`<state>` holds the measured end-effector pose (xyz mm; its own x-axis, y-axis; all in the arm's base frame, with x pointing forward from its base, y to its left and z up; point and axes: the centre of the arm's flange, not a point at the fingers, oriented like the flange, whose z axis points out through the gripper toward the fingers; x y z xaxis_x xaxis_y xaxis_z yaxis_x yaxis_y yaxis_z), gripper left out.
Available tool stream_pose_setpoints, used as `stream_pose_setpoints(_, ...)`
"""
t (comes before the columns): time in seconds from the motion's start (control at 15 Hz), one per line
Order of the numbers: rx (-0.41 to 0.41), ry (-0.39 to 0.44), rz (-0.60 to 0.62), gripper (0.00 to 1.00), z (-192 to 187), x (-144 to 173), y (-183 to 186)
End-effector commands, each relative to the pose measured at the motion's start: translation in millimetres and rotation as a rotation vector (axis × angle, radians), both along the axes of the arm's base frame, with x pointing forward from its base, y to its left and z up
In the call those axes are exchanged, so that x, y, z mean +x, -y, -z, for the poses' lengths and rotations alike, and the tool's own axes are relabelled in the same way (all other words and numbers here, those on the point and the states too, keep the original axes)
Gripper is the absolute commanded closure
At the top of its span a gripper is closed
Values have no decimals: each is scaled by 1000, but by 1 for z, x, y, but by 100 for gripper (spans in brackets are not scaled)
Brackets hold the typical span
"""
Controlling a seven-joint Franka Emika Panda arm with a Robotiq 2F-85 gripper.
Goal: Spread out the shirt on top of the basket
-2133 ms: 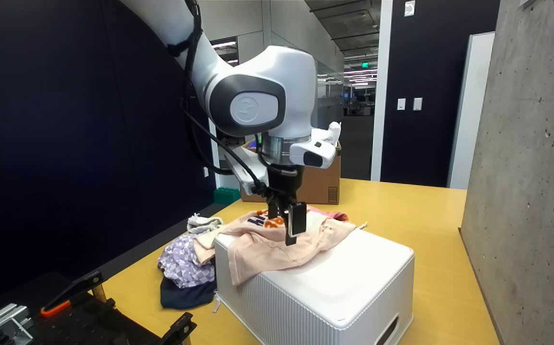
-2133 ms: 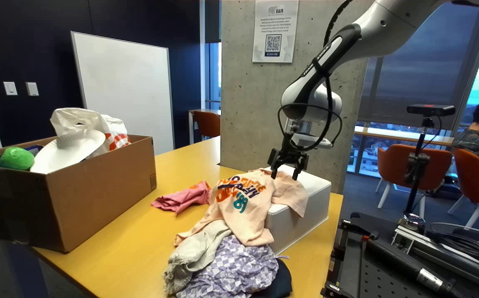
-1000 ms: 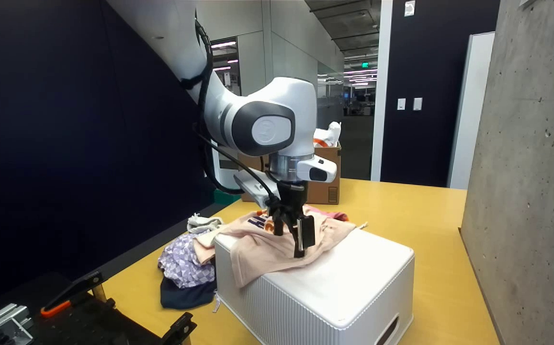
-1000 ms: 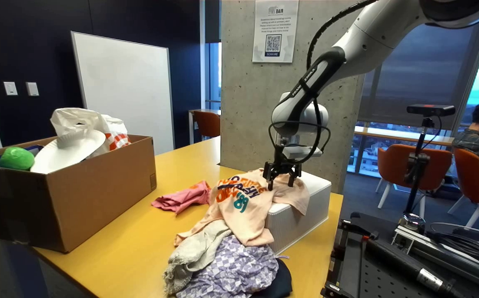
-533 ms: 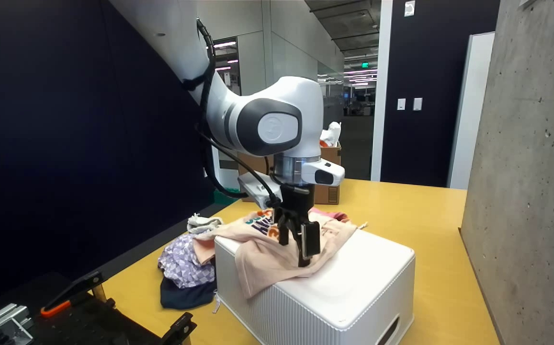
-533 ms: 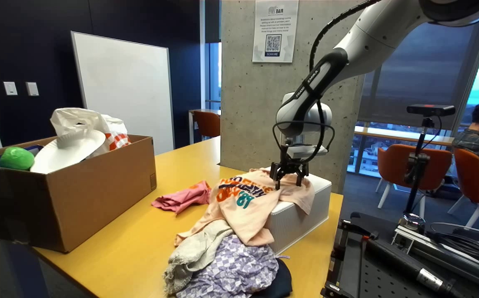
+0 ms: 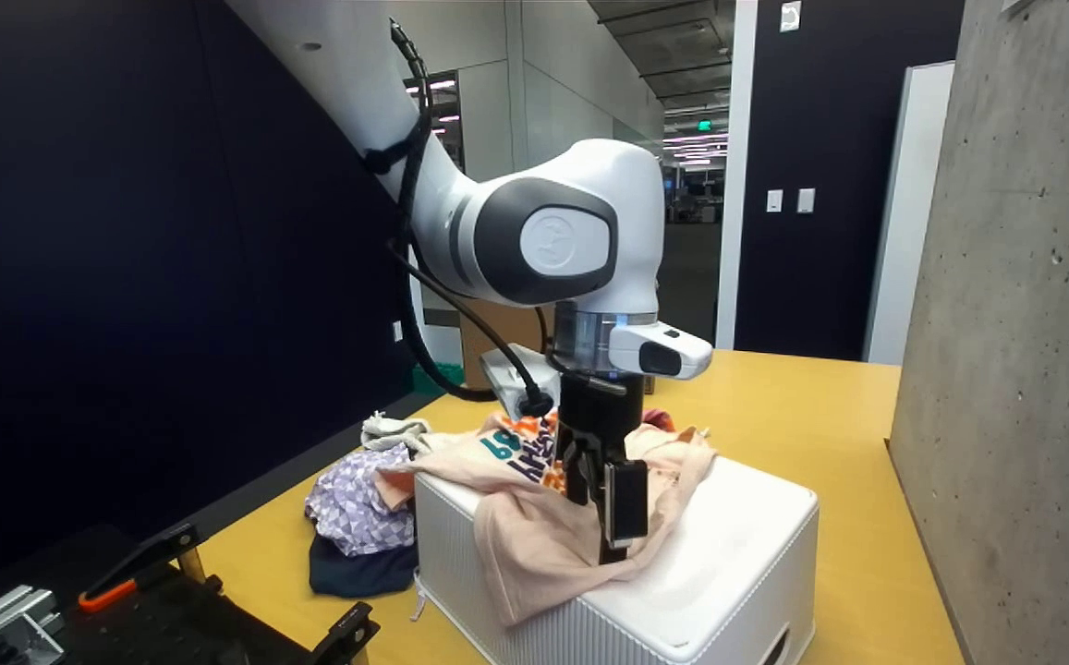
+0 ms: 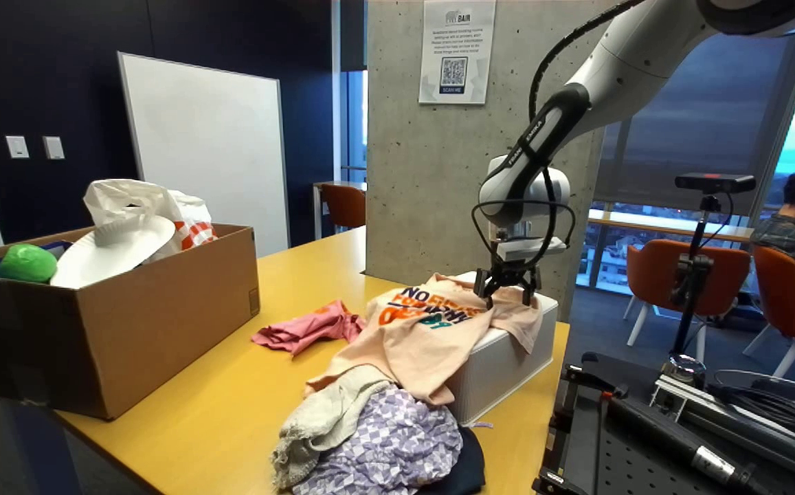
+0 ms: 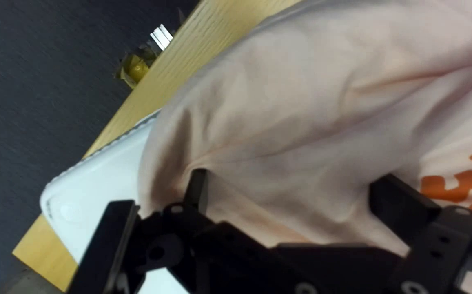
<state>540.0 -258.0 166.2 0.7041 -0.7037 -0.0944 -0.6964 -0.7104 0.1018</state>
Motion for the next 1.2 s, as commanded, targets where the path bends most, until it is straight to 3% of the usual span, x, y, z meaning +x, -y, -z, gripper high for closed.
stream_pose_setpoints(0.0,-60,-75,60,0,-9,-42,15)
stream_pose_setpoints(0.67,-236,-130,171,0,-37,-88,34)
stream_pose_setpoints(0.93,-237,-53,148,0,-51,-78,10)
stream_pose_setpoints(1.13,-213,76,92,0,-79,-67,-25)
